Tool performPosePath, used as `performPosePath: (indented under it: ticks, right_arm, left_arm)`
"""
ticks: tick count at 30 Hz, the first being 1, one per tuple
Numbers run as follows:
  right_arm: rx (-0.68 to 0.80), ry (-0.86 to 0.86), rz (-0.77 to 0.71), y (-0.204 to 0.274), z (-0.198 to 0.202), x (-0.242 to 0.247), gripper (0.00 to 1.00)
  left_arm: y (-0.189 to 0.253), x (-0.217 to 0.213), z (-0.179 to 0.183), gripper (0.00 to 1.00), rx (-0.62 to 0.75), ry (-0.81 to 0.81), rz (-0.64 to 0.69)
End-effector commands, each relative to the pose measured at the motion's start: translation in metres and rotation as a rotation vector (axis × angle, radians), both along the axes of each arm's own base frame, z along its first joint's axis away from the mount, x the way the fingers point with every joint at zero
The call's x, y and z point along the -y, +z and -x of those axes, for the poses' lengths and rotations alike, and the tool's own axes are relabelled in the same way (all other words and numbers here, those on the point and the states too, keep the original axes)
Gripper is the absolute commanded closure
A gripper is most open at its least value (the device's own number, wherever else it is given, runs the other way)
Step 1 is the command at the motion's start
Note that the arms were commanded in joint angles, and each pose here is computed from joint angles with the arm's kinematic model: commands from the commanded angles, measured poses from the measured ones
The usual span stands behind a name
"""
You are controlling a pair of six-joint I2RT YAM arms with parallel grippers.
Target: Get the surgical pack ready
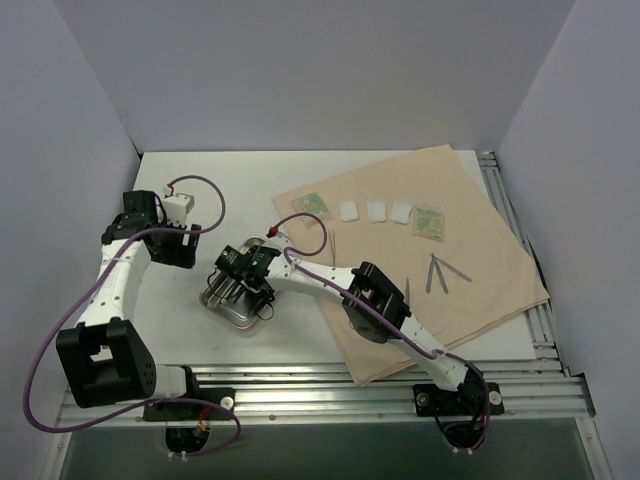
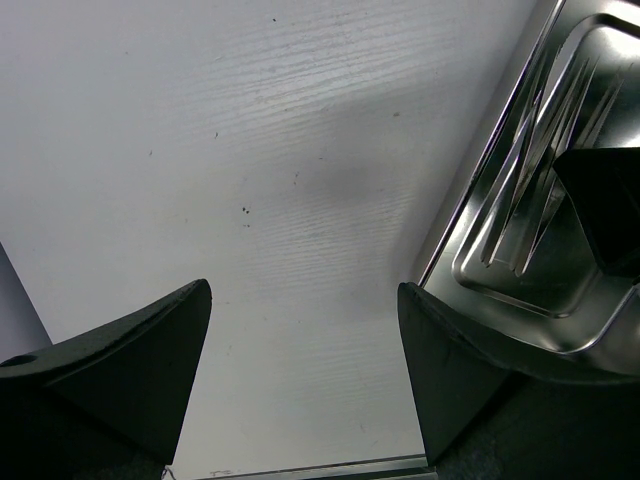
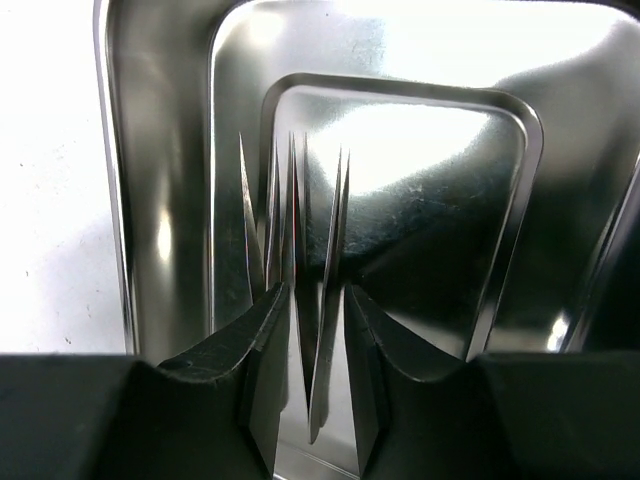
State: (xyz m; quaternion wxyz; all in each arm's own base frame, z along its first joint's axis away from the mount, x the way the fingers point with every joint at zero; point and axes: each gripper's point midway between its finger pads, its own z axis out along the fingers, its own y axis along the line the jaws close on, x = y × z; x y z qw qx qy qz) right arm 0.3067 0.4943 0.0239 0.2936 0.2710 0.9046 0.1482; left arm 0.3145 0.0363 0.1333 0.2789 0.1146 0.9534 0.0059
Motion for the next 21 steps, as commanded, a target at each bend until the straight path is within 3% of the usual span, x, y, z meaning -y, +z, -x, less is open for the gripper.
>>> performPosePath:
  ticks: [1,14,16,17,19,21]
  right_arm:
    - [0.014,-0.032,0.027,0.009,-0.009,0.016,0.74]
    - [0.365,0.089,-0.066,0.159,-0.027,0.011,0.72]
    - [0.453,0.182,0.012,0.183,-0.026,0.034,0.7]
    - [0.52,0.211,-0.021,0.204,-0.031,0.034,0.67]
    - [0.559,0.314,0.041,0.215,-0.029,0.063,0.64]
    - [0.553,0.38,-0.006,0.223,-0.04,0.09,0.63]
  left_arm:
    - [0.013,-0.003,-0.006,0.15,0.06,-0.005,-0.014]
    - [0.025,-0.004,-0.009,0.15,0.068,-0.007,-0.017]
    - [0.029,-0.005,-0.009,0.15,0.076,-0.003,-0.023]
    - [0.03,-0.006,-0.008,0.15,0.08,0.0,-0.027]
    - [0.034,-0.008,-0.01,0.15,0.099,0.005,-0.037]
    - [0.035,-0.009,-0.01,0.15,0.1,0.012,-0.044]
